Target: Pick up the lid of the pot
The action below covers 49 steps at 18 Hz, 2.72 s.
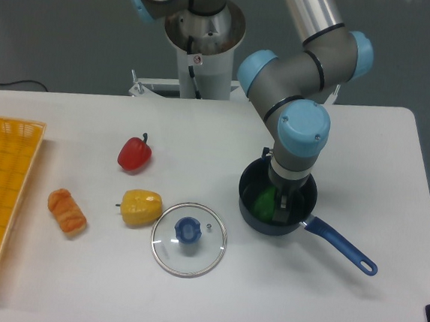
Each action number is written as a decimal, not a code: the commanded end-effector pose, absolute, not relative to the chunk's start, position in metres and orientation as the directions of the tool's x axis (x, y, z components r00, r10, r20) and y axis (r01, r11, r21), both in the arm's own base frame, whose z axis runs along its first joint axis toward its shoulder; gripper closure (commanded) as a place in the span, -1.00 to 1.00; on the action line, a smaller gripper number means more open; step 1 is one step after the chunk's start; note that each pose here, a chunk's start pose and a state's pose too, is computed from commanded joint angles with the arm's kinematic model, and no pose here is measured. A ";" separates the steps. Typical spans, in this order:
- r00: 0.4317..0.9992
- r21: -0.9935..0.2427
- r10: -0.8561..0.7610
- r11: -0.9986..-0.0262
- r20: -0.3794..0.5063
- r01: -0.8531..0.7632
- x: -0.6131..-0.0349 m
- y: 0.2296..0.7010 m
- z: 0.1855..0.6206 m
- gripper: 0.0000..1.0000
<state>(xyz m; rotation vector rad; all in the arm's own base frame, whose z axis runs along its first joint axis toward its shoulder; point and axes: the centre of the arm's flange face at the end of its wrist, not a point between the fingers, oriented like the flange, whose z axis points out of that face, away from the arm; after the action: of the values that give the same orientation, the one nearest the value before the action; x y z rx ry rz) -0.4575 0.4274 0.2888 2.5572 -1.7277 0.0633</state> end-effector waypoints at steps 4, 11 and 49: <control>0.388 0.027 -0.920 -0.387 0.057 -0.922 -0.459 0.431 0.296 -1.00; 0.398 0.030 -0.916 -0.397 0.053 -0.918 -0.458 0.423 0.296 -1.00; 0.649 0.081 -0.761 -0.648 -0.018 -0.758 -0.347 0.545 0.276 -1.00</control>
<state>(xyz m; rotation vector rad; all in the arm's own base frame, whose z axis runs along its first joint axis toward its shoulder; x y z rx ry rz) -0.3471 0.5450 0.2761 2.7923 -1.2876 -0.0779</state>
